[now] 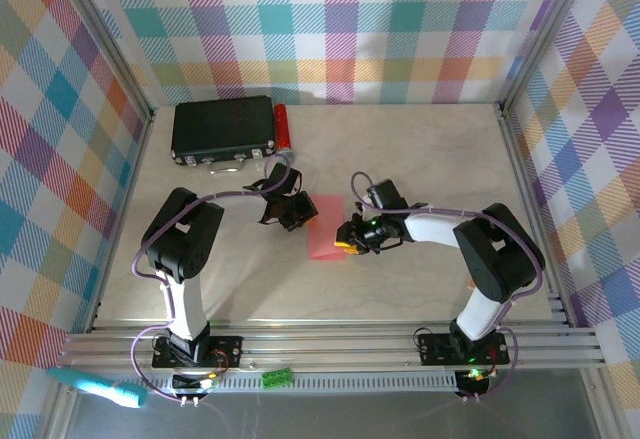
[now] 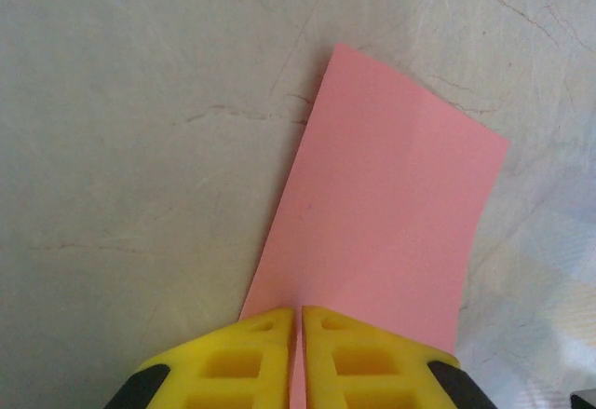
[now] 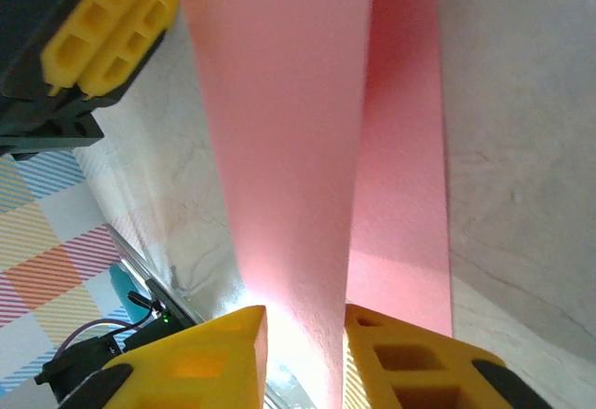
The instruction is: Fold a paper plane with a square sheet of paper (pick it up from the middle)
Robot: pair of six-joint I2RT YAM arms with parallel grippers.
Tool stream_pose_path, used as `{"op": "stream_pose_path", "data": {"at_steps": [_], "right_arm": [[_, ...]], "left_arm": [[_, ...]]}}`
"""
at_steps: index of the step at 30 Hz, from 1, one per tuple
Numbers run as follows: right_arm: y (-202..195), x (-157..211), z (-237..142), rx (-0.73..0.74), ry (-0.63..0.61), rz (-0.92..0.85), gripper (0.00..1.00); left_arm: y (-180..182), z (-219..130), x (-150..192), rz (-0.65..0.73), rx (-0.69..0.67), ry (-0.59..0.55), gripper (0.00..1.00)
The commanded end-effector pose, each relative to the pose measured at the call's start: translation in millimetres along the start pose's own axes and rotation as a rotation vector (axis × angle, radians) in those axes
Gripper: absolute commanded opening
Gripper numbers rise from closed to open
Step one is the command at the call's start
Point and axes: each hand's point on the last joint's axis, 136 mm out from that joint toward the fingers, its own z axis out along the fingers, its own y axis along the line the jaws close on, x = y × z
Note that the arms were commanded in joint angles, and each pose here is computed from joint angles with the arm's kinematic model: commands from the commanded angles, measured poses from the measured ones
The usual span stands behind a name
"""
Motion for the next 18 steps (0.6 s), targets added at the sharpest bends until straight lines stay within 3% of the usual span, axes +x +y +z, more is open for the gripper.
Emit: {"op": "stream_pose_path", "data": {"at_steps": [1, 6, 13, 18], "right_arm": [[-3, 8, -4, -0.004, 0.019, 0.050, 0.23], [-6, 9, -2, 0.009, 0.026, 0.076, 0.13], [-19, 16, -7, 0.091, 0.047, 0.115, 0.03], [-18, 20, -12, 0.117, 0.063, 0.118, 0.02]], "left_arm": [[34, 3, 10, -0.052, -0.117, 0.034, 0.12], [27, 1, 9, -0.048, -0.092, 0.032, 0.12], [-36, -29, -9, 0.024, 0.120, -0.039, 0.14], [-32, -27, -13, 0.051, 0.089, -0.036, 0.14]]}}
